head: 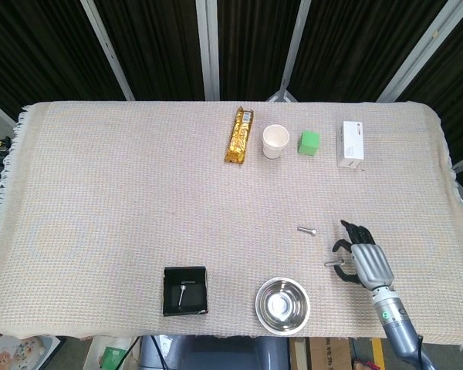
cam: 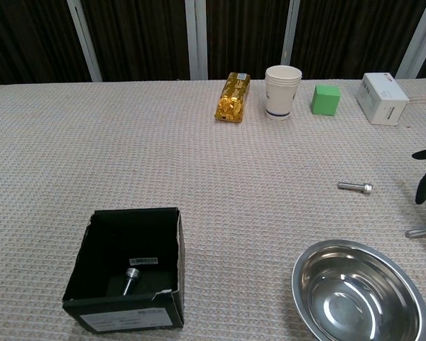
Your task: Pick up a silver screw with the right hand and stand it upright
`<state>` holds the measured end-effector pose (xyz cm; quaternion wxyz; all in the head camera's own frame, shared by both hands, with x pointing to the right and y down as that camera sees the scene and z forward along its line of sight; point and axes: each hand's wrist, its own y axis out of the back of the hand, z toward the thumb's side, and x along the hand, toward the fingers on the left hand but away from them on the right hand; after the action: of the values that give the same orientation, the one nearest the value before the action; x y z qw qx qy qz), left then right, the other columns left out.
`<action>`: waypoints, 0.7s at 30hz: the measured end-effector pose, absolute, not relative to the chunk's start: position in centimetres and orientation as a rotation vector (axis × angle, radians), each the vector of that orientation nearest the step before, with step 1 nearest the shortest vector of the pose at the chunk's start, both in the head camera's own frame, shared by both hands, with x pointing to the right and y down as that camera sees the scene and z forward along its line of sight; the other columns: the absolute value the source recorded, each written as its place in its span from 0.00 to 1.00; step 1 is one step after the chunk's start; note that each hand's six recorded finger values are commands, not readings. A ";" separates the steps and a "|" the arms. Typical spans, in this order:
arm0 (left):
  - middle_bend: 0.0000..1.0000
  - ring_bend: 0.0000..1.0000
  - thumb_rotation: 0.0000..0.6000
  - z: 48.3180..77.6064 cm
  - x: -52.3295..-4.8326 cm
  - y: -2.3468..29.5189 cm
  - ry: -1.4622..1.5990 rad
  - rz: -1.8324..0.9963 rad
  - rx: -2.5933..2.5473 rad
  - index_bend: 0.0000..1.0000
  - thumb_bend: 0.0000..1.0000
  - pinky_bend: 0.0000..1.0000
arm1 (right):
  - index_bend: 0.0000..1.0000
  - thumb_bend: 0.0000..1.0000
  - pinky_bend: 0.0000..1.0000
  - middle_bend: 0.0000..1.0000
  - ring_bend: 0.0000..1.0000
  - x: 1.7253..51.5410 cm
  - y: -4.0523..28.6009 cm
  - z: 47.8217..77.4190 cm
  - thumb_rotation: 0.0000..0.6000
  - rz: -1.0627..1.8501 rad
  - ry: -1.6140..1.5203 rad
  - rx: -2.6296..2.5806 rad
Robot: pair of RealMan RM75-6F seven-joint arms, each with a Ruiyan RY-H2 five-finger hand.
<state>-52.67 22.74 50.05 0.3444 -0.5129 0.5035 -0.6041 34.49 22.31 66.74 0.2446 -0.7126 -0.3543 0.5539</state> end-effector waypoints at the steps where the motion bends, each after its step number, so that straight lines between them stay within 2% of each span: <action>1: 0.07 0.02 1.00 50.1 -52.7 22.7 1.307 -1.569 -1.332 0.04 0.04 0.13 | 0.48 0.34 0.00 0.00 0.00 34.5 22.4 66.8 1.00 1.513 -0.964 -1.947; 21: 0.07 0.02 1.00 50.3 -52.5 22.7 1.295 -1.579 -1.327 0.04 0.04 0.13 | 0.52 0.34 0.00 0.00 0.00 34.2 23.2 68.4 1.00 1.539 -0.912 -1.961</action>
<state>-52.52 22.67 50.30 0.3459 -0.5112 0.4990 -0.6082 34.21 23.22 68.38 0.2411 -0.7170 -0.3336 0.5626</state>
